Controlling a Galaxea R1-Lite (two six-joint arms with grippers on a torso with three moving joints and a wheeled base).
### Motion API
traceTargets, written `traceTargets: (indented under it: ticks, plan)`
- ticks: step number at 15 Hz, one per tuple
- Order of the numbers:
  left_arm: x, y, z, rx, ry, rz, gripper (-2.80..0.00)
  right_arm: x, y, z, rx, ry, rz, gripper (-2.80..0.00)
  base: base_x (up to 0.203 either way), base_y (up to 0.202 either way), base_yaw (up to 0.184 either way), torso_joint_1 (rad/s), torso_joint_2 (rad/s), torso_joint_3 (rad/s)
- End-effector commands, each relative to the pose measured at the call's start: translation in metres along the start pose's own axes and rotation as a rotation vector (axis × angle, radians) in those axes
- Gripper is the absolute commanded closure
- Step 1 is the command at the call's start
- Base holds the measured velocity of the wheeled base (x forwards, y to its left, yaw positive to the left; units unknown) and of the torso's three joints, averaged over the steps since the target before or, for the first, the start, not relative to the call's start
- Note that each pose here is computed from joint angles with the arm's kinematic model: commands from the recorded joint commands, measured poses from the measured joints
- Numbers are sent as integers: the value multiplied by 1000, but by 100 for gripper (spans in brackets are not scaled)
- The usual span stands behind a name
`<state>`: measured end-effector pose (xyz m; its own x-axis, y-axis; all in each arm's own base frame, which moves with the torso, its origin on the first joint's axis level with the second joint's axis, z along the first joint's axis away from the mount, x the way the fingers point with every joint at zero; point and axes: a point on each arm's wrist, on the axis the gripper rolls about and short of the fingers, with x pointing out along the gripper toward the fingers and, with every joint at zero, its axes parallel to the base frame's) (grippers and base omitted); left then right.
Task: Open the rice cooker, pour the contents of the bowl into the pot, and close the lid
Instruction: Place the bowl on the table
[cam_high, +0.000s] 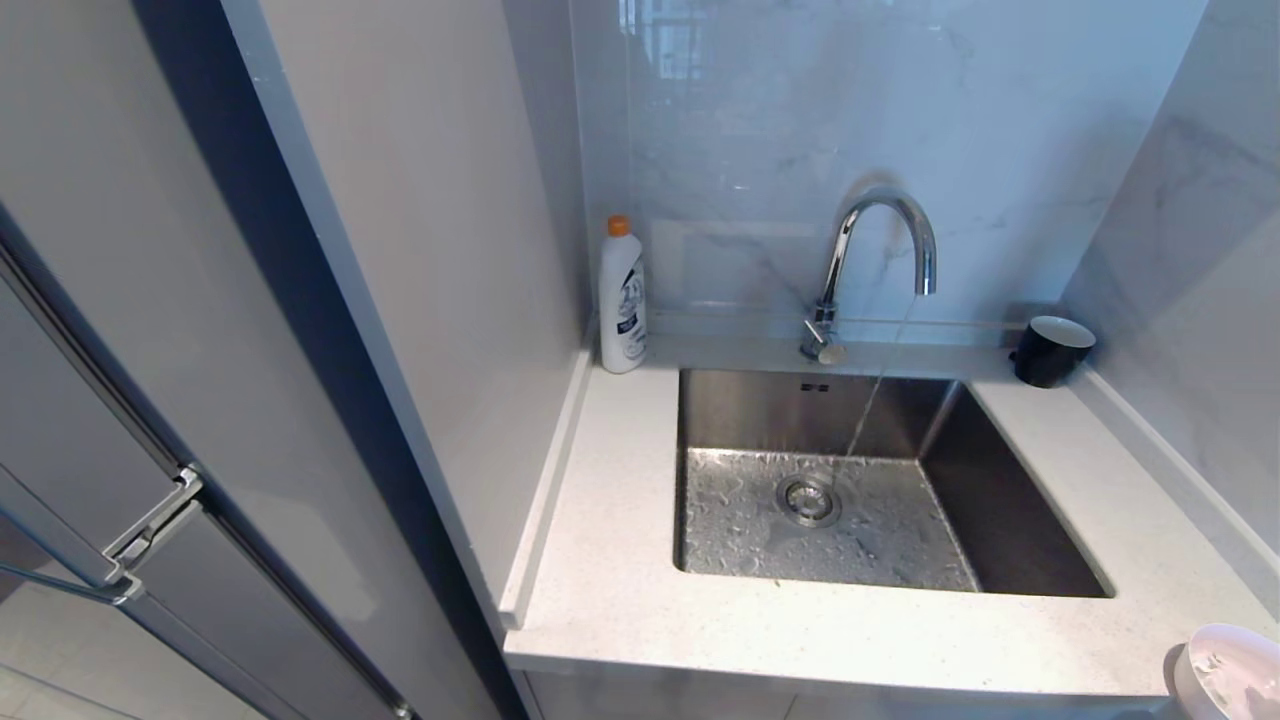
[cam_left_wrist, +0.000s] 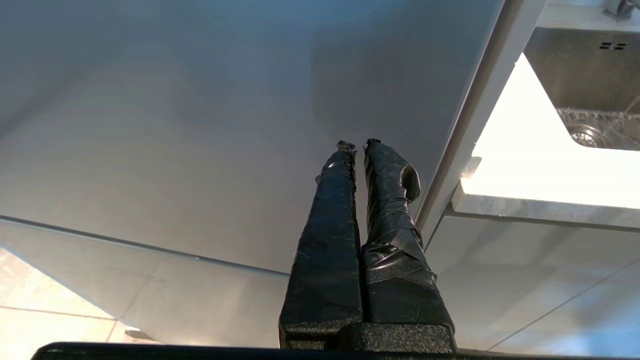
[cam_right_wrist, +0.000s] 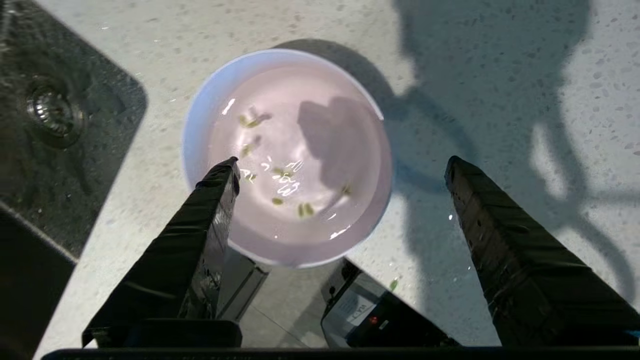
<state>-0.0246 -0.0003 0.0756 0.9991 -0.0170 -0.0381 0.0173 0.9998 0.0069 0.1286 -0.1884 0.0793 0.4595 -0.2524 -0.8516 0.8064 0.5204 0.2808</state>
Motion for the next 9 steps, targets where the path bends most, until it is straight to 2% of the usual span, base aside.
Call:
traceTargets:
  ticks: [1, 3, 4, 7, 9]
  plan:
    - [0, 0, 0, 0, 2, 0, 0, -27, 11, 3, -28, -54, 29, -280, 0, 0, 0, 0, 0, 0]
    - [0, 0, 0, 2, 2, 0, 0, -50, 26, 12, -58, -49, 71, -280, 0, 0, 0, 0, 0, 0]
    - [0, 0, 0, 0, 2, 0, 0, -61, 38, 17, -101, -42, 94, -280, 0, 0, 0, 0, 0, 0]
    - [0, 0, 0, -14, 0, 2, 0, -89, 64, 22, -353, -62, 148, -280, 0, 0, 0, 0, 0, 0]
    - [0, 0, 0, -12, 0, 11, 0, -90, 78, 18, -493, -57, 177, -280, 0, 0, 0, 0, 0, 0]
